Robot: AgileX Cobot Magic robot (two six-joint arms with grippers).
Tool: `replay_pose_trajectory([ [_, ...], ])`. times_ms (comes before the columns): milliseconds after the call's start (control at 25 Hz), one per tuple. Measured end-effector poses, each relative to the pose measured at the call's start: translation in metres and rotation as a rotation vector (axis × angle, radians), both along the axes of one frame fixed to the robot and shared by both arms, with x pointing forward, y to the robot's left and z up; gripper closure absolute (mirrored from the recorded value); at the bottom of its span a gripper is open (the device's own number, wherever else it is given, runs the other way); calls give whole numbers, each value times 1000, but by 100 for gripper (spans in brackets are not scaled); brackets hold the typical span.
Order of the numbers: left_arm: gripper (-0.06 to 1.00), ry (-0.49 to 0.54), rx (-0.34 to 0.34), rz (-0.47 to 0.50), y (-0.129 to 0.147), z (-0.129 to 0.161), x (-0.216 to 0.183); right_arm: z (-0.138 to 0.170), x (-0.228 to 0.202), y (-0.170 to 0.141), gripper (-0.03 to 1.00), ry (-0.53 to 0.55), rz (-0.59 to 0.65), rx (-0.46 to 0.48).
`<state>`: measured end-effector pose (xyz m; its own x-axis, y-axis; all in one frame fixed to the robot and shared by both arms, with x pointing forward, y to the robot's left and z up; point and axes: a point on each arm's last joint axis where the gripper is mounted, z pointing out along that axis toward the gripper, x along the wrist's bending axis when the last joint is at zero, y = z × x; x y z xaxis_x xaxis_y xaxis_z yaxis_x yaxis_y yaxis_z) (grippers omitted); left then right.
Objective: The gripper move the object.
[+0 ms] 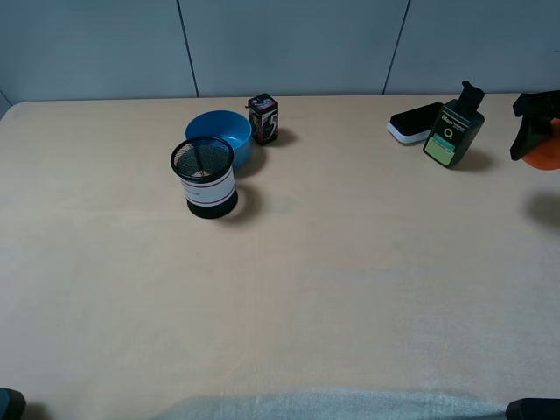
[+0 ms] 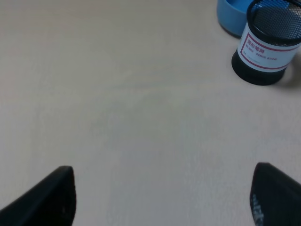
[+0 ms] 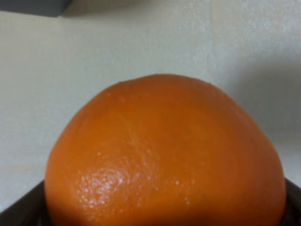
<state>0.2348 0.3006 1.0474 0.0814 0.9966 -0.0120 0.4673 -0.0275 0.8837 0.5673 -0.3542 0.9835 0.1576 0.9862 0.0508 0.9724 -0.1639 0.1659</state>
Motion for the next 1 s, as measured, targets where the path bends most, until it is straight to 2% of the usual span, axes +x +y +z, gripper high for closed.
replay_pose_trajectory([
  [200, 19, 0, 0, 0, 0, 0, 0, 1, 1, 15, 42, 4, 51, -5],
  [360, 19, 0, 0, 0, 0, 0, 0, 3, 6, 38, 42, -13, 118, -7],
  [680, 19, 0, 0, 0, 0, 0, 0, 28, 20, 89, 42, -101, 241, 0],
  [1000, 19, 0, 0, 0, 0, 0, 0, 29, 14, 132, 42, -107, 349, 19],
])
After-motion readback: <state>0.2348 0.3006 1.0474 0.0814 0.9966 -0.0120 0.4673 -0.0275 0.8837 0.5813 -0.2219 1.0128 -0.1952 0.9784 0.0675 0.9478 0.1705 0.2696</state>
